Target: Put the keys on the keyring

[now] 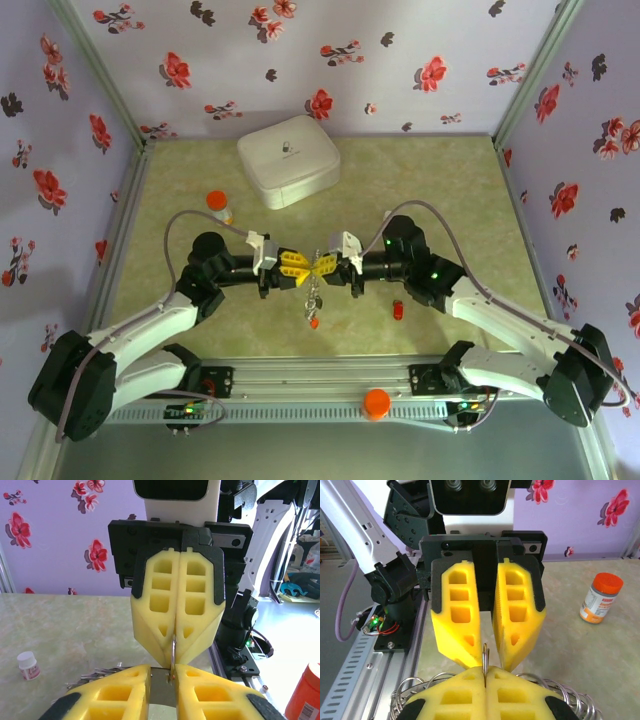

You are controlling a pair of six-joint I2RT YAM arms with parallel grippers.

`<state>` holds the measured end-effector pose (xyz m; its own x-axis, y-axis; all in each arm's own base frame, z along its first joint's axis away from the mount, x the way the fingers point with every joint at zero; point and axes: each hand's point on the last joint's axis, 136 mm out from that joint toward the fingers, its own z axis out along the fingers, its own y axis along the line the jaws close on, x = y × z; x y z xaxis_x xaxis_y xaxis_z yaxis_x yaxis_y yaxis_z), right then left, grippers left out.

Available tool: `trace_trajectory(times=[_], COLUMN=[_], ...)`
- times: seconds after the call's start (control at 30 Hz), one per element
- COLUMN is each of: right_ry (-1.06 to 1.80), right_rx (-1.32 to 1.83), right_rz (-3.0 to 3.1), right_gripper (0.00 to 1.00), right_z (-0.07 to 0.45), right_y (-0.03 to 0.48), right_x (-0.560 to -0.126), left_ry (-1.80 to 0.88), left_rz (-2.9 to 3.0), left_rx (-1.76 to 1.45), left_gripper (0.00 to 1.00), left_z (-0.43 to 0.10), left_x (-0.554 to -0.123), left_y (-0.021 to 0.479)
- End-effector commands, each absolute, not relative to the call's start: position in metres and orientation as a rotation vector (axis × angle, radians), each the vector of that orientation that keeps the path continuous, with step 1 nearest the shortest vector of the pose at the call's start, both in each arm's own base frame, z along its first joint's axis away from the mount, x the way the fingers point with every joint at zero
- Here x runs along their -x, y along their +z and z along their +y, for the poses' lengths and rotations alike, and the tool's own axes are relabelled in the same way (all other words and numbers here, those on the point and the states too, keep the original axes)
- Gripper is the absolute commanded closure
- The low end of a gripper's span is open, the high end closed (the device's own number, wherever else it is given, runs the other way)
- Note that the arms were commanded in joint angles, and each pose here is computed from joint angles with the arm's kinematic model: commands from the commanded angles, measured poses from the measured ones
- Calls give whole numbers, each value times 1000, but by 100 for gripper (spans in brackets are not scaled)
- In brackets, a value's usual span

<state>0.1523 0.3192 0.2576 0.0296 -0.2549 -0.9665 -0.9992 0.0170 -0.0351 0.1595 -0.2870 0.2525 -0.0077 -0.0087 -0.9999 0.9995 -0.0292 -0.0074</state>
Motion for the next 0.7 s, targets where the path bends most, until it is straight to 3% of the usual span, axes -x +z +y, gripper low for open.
trace_trajectory(times=[0.0,0.27,0.37,0.4,0.67], right_ry=[1030,1016,864,798,621], right_rx=[1412,1393,1377,1379,1448], right_rz=[1337,1351,1415,1438,1456], right_gripper=[100,100,69,68,69], right_z=[323,325,315,311,300], right_y=[264,263,250,245,234], right_x=[-149,-153,-168,-173,-178], left_ry=[-1230,-1192,-1129,-1091,-840], left_rz=[1120,1106,1137,1171,1314], left_rx=[-1241,-1260,-1249,-1245,-1391], left_gripper=[81,100,100,100,100], left_z=[-288,-288,-287,-287,-291], left_x=[-155,-155,-160,-164,-170], left_y=[268,268,268,265,243])
